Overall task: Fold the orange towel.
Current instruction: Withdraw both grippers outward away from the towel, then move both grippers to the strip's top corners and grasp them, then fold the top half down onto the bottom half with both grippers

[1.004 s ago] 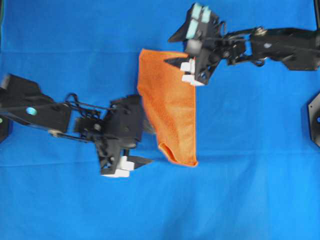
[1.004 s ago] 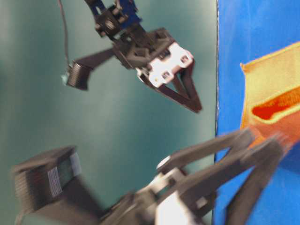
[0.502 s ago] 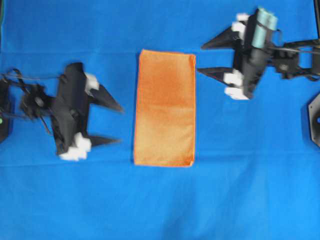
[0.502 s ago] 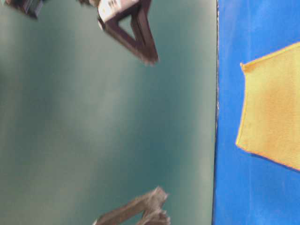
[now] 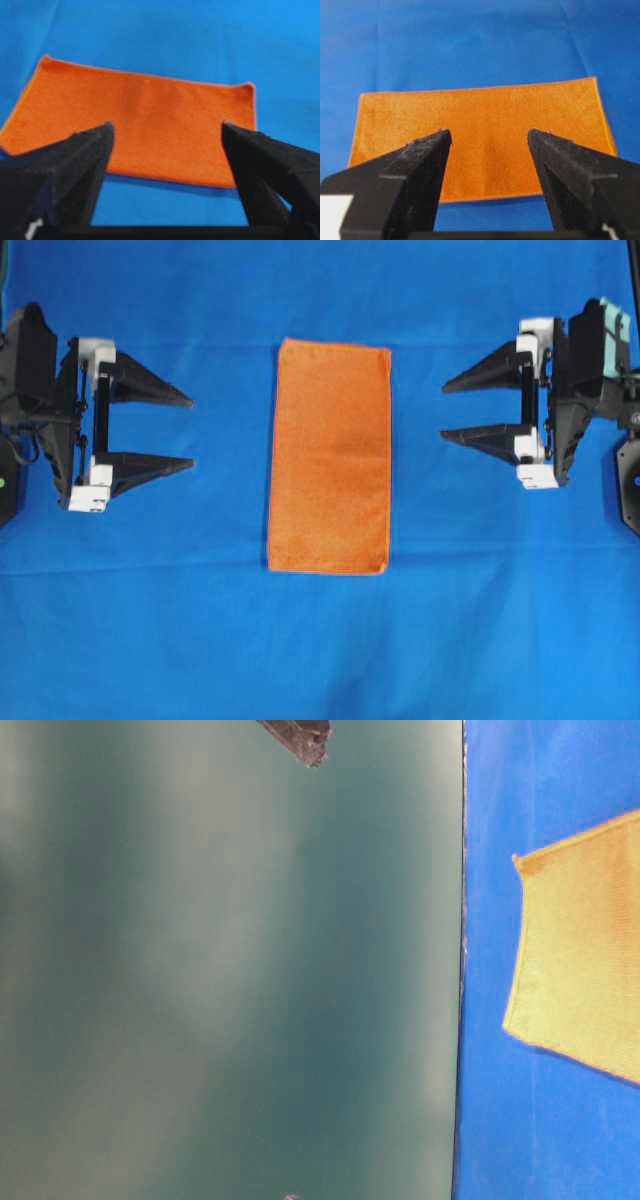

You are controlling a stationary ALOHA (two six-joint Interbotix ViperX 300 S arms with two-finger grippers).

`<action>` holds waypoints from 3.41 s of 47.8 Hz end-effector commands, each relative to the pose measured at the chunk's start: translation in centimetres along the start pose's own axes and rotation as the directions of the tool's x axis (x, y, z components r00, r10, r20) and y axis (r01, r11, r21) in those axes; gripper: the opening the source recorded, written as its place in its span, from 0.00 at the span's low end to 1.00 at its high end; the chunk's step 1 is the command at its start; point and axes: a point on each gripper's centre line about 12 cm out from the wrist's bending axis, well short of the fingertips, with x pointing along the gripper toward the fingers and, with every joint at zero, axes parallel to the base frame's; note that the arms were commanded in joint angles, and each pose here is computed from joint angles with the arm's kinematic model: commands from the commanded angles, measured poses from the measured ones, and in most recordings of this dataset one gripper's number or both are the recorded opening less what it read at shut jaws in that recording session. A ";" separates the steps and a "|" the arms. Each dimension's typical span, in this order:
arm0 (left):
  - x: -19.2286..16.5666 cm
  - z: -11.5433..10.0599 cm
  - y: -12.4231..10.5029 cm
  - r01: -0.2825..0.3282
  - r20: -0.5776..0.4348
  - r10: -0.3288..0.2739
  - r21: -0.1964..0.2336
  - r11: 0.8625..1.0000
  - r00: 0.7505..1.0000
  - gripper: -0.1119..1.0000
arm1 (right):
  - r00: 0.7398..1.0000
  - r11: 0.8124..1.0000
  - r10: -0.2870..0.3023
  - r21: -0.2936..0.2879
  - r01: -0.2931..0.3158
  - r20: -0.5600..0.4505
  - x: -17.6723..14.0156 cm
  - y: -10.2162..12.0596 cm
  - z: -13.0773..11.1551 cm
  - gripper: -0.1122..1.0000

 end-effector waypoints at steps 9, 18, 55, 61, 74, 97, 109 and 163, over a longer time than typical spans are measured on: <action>0.7 0.7 0.0 -0.002 0.011 0.002 -0.004 1.000 1.000 0.83 | 1.000 1.000 0.007 0.004 -0.007 0.016 0.1 0.1 0.6 0.68; 1.7 1.3 0.3 -0.011 0.039 0.012 -0.006 1.000 0.999 0.83 | 1.000 0.999 -0.029 0.013 0.029 0.011 0.3 -0.7 0.9 0.68; 13.6 -5.4 13.3 -0.327 -0.175 0.311 -0.074 0.942 0.934 0.83 | 0.894 0.940 -0.267 0.109 0.324 -0.359 10.6 -12.6 -5.8 0.68; 14.9 -6.9 14.5 -0.346 -0.202 0.325 -0.079 0.935 0.924 0.83 | 0.883 0.938 -0.261 0.113 0.327 -0.391 11.6 -13.1 -7.0 0.68; 16.4 -9.0 15.2 -0.354 -0.253 0.324 -0.081 0.932 0.912 0.82 | 0.881 0.942 -0.218 0.147 0.303 -0.420 12.8 -12.9 -9.2 0.68; 17.1 -10.2 14.3 -0.319 -0.280 0.299 -0.031 0.947 0.913 0.13 | 0.883 0.956 -0.193 0.123 0.268 -0.429 13.1 -11.9 -9.6 0.14; 17.3 -9.7 13.3 -0.298 -0.267 0.281 -0.024 0.954 0.922 0.12 | 0.886 0.955 -0.203 0.117 0.274 -0.418 13.3 -12.1 -8.9 0.14; 15.8 -2.9 15.9 -0.328 -0.181 0.342 0.104 0.939 0.922 0.12 | 0.873 0.919 -0.348 0.060 0.390 -0.341 8.9 -14.7 -4.1 0.14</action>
